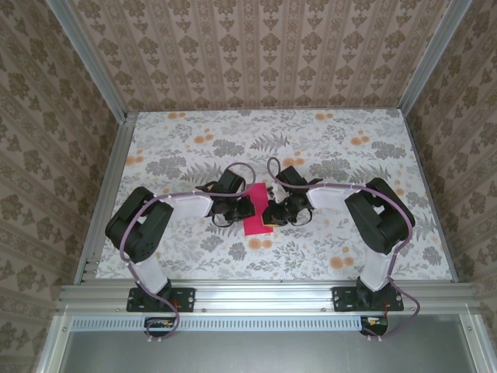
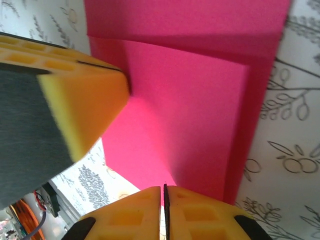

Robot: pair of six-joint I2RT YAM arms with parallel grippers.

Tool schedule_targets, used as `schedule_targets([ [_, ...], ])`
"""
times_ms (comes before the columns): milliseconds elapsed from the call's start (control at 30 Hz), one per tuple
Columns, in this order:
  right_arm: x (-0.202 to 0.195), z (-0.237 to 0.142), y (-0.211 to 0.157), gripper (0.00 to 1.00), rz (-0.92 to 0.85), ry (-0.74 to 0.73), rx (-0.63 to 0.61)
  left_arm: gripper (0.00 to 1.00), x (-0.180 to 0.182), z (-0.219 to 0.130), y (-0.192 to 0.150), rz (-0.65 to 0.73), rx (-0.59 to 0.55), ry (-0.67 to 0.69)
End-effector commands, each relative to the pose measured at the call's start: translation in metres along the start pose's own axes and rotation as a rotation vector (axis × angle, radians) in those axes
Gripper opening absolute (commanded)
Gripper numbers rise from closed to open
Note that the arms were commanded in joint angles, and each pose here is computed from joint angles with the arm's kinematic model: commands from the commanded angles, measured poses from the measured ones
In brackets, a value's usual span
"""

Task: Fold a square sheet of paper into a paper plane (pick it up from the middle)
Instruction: Fold the triangle a second time at the center of the table.

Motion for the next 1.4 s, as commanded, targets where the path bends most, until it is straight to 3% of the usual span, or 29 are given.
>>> schedule_targets([
  [0,0.014,0.002,0.005,0.12,-0.001,0.030,0.018,0.12,0.003,0.004,0.000,-0.031,0.028,0.037],
  [500,-0.012,0.011,-0.003,0.13,0.022,-0.140,0.062,0.12,0.015,0.009,-0.008,-0.084,0.095,0.131],
  [933,-0.041,-0.004,-0.020,0.13,0.062,-0.094,0.095,0.12,0.025,0.011,-0.013,-0.102,0.129,0.197],
  [1100,-0.055,-0.005,-0.028,0.13,0.082,-0.157,0.108,0.12,0.024,0.012,-0.012,-0.100,0.130,0.187],
  [1367,-0.041,-0.027,-0.027,0.13,0.052,-0.189,0.042,0.12,0.020,0.011,-0.010,-0.090,0.125,0.171],
])
Point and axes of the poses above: each hand's point on the last joint's axis, 136 mm out from that joint toward the fingers, its own z axis out along the fingers, its own x axis along the line the jaws close on, y = z × x, the point moved 8 cm from there along -z, back along the fingers, and after that the axes turned 11 degrees about z, right-handed, at the moved point
